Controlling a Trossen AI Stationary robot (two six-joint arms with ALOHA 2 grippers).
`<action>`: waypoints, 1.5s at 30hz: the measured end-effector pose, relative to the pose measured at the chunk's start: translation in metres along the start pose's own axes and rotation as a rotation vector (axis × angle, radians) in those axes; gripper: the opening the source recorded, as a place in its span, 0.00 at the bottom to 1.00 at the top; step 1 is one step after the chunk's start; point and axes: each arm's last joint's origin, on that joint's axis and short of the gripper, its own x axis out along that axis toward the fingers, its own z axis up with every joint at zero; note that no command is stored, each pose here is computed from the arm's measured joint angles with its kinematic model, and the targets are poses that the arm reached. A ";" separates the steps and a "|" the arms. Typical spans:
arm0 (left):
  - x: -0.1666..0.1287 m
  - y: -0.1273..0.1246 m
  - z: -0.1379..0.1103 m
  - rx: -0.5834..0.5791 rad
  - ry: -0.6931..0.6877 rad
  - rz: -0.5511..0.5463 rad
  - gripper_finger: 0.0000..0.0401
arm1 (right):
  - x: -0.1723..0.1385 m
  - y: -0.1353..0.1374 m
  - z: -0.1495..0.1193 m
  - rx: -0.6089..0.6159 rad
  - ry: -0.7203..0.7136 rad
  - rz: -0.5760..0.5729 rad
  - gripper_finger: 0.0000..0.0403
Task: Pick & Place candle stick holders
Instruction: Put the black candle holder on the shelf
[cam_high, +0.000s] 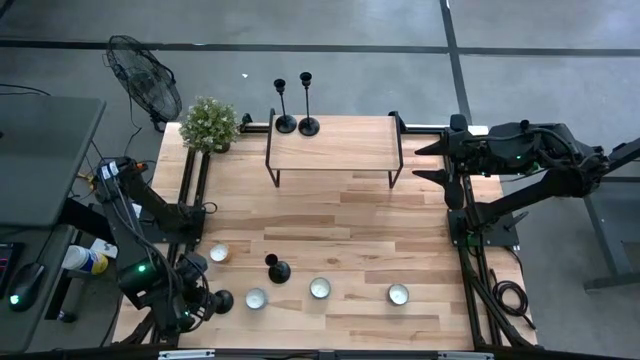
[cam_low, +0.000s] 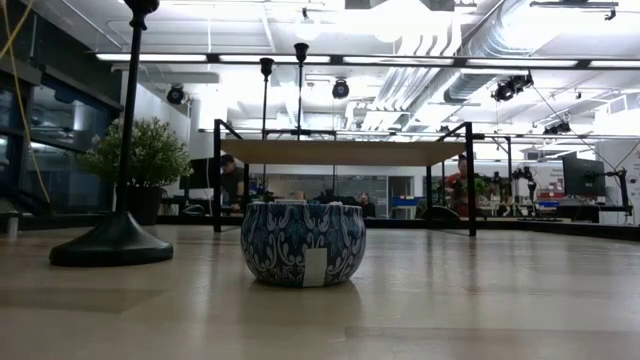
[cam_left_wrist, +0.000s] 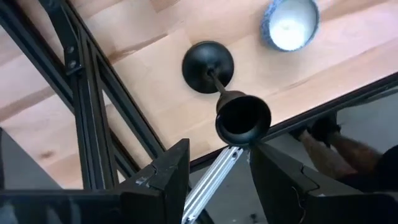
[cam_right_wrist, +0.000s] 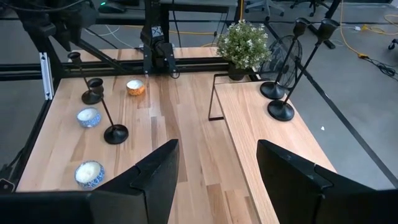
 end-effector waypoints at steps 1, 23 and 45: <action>0.000 0.000 0.000 -0.010 -0.001 -0.002 0.40 | 0.000 0.000 0.000 0.000 0.001 0.000 0.52; 0.003 -0.012 0.020 -0.153 0.082 0.109 0.40 | 0.000 0.000 0.000 0.000 0.001 0.000 0.52; 0.015 -0.019 0.016 -0.150 0.064 0.151 0.36 | 0.000 0.000 -0.001 -0.005 0.013 -0.001 0.52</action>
